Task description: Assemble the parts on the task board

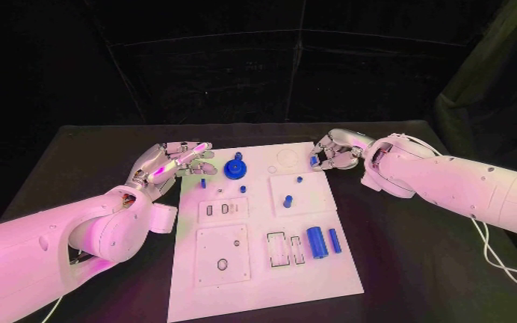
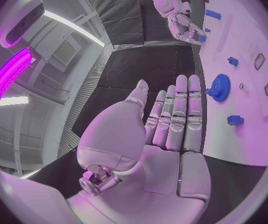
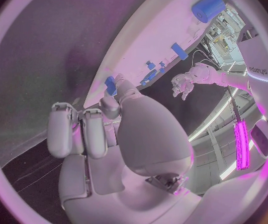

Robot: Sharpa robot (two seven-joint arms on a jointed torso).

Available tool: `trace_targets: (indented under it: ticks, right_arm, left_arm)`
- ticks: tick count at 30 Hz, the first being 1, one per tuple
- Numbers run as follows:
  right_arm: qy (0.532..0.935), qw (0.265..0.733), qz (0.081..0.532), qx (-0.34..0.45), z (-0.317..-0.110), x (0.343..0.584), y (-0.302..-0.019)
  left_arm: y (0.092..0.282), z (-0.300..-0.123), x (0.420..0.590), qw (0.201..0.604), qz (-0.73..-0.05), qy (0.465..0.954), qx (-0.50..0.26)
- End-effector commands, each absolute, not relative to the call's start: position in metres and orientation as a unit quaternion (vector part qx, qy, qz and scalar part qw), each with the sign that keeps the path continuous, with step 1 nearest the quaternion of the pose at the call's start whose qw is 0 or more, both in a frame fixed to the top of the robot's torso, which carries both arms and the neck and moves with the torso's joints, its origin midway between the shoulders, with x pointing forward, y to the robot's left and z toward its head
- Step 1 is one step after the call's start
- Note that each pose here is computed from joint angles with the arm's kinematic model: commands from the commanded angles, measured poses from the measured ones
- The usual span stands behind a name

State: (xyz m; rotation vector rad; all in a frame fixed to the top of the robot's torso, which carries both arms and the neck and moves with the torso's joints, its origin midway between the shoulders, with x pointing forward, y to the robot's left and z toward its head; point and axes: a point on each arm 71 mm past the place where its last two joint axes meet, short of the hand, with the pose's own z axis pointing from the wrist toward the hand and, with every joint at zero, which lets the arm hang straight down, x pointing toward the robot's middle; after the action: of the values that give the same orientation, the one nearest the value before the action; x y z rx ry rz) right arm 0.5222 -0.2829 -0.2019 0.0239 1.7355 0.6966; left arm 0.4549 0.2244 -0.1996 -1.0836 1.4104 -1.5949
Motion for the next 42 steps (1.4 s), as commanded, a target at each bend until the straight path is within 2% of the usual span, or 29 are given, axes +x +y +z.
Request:
trace_targets:
  ticks: [1, 13, 20, 29, 33, 42]
  right_arm:
    - [0.744, 0.596, 0.302, 0.006, -0.201, 0.523, -0.281]
    - [0.726, 0.619, 0.301, 0.009, -0.197, 0.524, -0.28]
    - [0.7, 0.645, 0.307, 0.035, -0.186, 0.514, -0.269]
    - [0.694, 0.638, 0.33, 0.049, -0.172, 0.487, -0.213]
    - [0.699, 0.629, 0.338, 0.028, -0.168, 0.477, -0.173]
    - [0.716, 0.612, 0.335, -0.026, -0.171, 0.467, -0.111]
  left_arm:
    - [0.223, -0.199, 0.455, 0.363, -0.625, 0.55, -0.418]
    - [0.223, -0.199, 0.454, 0.362, -0.625, 0.551, -0.418]
    - [0.225, -0.199, 0.454, 0.363, -0.624, 0.551, -0.419]
    - [0.227, -0.199, 0.456, 0.365, -0.622, 0.55, -0.421]
    - [0.23, -0.2, 0.458, 0.364, -0.619, 0.545, -0.432]
    - [0.235, -0.2, 0.462, 0.369, -0.617, 0.54, -0.438]
